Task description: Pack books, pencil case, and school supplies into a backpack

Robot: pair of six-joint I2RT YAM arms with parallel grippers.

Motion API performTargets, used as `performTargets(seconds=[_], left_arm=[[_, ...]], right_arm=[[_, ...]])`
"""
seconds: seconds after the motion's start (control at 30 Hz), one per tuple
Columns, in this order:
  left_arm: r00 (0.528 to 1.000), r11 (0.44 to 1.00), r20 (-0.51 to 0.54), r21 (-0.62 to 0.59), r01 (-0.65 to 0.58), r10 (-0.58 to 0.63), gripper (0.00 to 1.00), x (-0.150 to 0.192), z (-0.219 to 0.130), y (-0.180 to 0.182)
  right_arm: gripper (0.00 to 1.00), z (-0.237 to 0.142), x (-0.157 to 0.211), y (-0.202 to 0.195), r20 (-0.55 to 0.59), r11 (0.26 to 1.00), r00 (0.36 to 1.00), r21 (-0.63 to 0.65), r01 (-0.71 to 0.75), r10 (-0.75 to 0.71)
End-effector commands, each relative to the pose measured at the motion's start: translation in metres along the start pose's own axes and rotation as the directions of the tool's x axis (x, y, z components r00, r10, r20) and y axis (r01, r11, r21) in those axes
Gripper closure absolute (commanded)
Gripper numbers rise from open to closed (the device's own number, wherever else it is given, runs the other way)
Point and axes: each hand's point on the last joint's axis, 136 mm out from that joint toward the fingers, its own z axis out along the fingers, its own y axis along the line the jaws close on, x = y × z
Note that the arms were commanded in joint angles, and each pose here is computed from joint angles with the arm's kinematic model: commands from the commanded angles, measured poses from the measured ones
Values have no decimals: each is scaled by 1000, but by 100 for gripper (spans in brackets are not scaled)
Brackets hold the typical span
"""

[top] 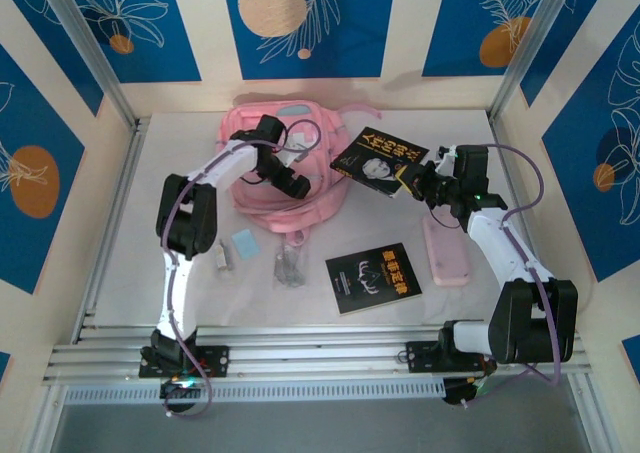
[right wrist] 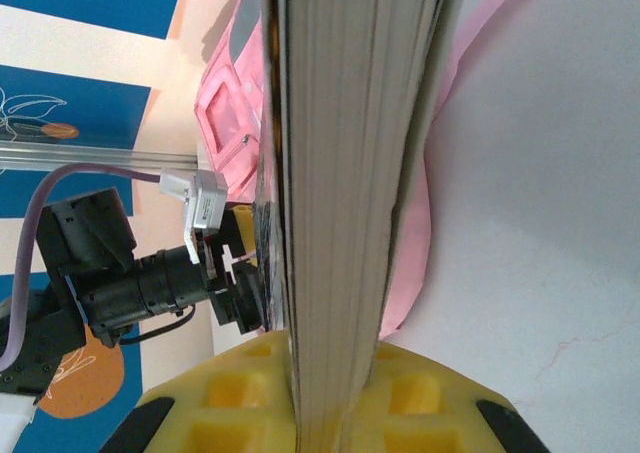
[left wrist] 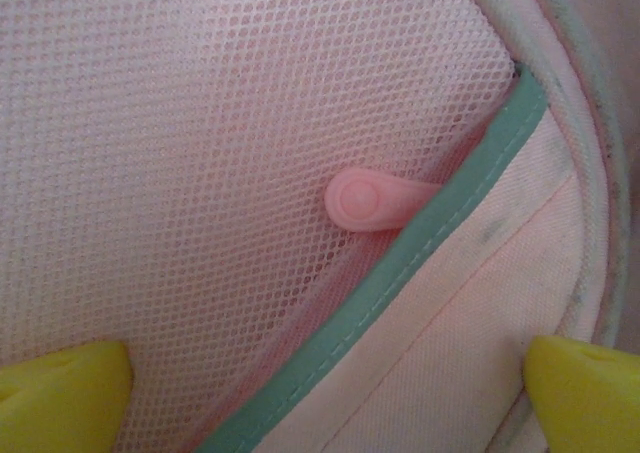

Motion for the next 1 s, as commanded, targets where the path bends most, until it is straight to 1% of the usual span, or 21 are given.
performTargets(seconds=[0.0, 0.13, 0.23, 0.3, 0.4, 0.57, 0.6, 0.7, 0.73, 0.77, 0.87, 0.93, 0.97], left_arm=[[991, 975, -129, 211, 69, -42, 0, 28, 0, -48], [999, 992, -35, 126, 7, -2, 0, 5, -26, -58], [998, 997, -29, 58, -45, 47, 0, 3, -24, -60], [996, 998, -63, 7, -60, 60, 0, 10, -11, -53], [987, 997, -150, -39, -67, 60, 0, 32, 15, -40], [956, 989, -288, -117, -86, 49, 0, 71, 53, -16], [948, 988, -314, -131, -85, 41, 0, 74, 55, -12], [937, 988, -349, -137, -69, 17, 1, 76, 61, -3], [933, 992, -360, -118, -53, 7, 6, 76, 64, -3], [929, 995, -369, -96, -37, -1, 15, 77, 66, -5], [927, 999, -376, -51, -11, -9, 48, 80, 68, -13], [929, 1000, -369, -12, 10, -14, 58, 81, 69, -21], [930, 1000, -367, 3, 20, -18, 64, 82, 70, -24]], right_arm=[[100, -5, -4, 20, 0, 996, 999, -75, 51, -51], [100, -3, -4, 17, -1, 997, 999, -70, 42, -42], [100, -1, -2, 15, -7, 997, 999, -71, 34, -34], [100, 0, -1, 12, -9, 997, 999, -68, 33, -34], [100, 0, 1, 8, -14, 998, 999, -61, 30, -31], [100, -1, 2, 0, -15, 999, 1000, -51, 14, -15], [100, -2, 2, -1, -15, 999, 1000, -52, 13, -14], [100, -3, 1, 0, -13, 998, 1000, -55, 9, -10], [100, -4, 1, 0, -10, 998, 1000, -58, 10, -10], [100, -5, 0, 0, -8, 998, 1000, -57, 7, -8], [100, -11, -2, -1, 12, 998, 1000, -55, 1, -1], [100, -15, -4, -3, 29, 999, 1000, -54, -7, 9], [100, -18, -6, -4, 39, 998, 999, -54, -11, 13]])
